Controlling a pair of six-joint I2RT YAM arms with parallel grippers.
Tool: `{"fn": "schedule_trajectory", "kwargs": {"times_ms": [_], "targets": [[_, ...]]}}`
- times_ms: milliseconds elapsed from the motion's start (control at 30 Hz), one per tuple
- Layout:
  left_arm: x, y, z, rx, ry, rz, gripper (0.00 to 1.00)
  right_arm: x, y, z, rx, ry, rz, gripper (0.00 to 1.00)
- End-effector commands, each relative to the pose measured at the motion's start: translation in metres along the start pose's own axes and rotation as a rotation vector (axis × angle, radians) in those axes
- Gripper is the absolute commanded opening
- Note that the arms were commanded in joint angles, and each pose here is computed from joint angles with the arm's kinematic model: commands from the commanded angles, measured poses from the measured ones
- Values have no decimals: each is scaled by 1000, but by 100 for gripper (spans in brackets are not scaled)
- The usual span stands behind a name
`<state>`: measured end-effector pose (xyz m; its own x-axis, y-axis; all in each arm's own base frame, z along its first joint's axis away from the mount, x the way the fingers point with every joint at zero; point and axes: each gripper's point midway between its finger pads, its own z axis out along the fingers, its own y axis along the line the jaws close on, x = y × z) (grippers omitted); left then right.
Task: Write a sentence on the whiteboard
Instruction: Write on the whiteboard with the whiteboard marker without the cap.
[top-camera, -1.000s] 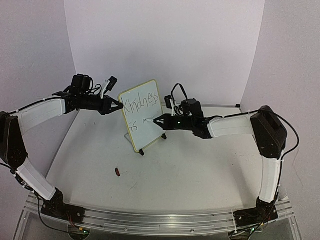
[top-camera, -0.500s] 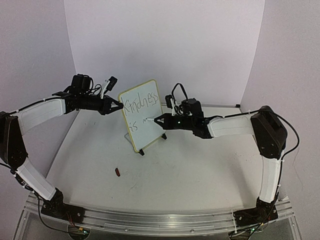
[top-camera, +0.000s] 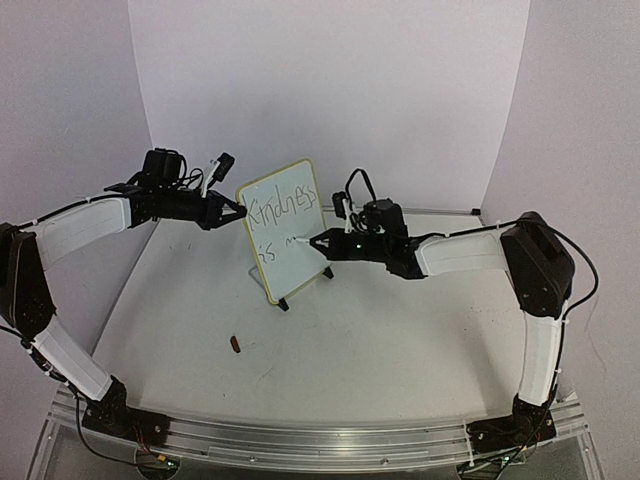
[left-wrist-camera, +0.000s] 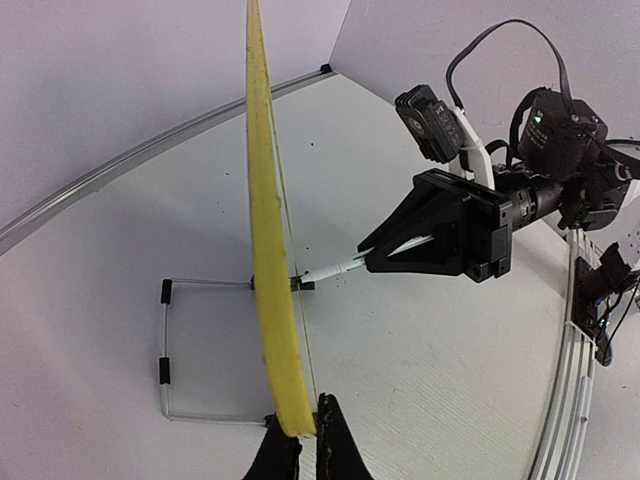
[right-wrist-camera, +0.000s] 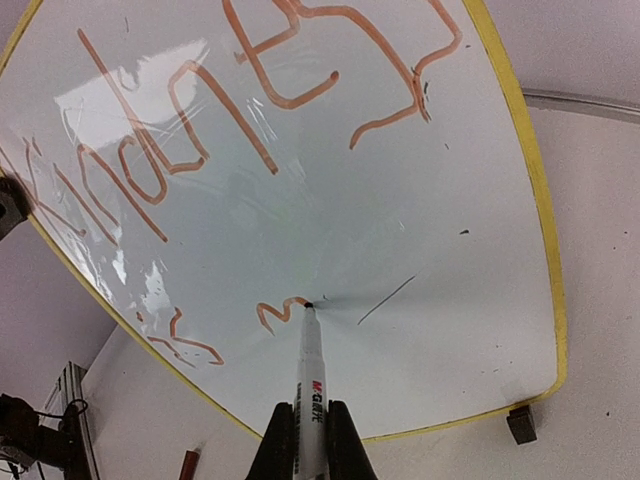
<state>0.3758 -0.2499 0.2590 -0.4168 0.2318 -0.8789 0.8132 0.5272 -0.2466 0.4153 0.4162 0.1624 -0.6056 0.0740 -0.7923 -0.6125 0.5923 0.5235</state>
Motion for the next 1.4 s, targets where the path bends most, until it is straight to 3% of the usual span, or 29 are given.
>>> {"fn": "schedule_trajectory", "kwargs": {"times_ms": [0, 267, 667, 1367], "targets": [[7, -3, -1, -5, 40, 13, 0, -10, -4, -4, 33, -49, 2, 0], [6, -4, -2, -6, 38, 15, 0, -12, 1, -7, 17, -50, 1, 0], [7, -2, -1, -10, 48, 16, 0, -34, 33, -47, -126, -65, -81, 0], [16, 2, 5, -3, 74, 6, 0, -30, 1, -21, -222, 18, -5, 0]]}}
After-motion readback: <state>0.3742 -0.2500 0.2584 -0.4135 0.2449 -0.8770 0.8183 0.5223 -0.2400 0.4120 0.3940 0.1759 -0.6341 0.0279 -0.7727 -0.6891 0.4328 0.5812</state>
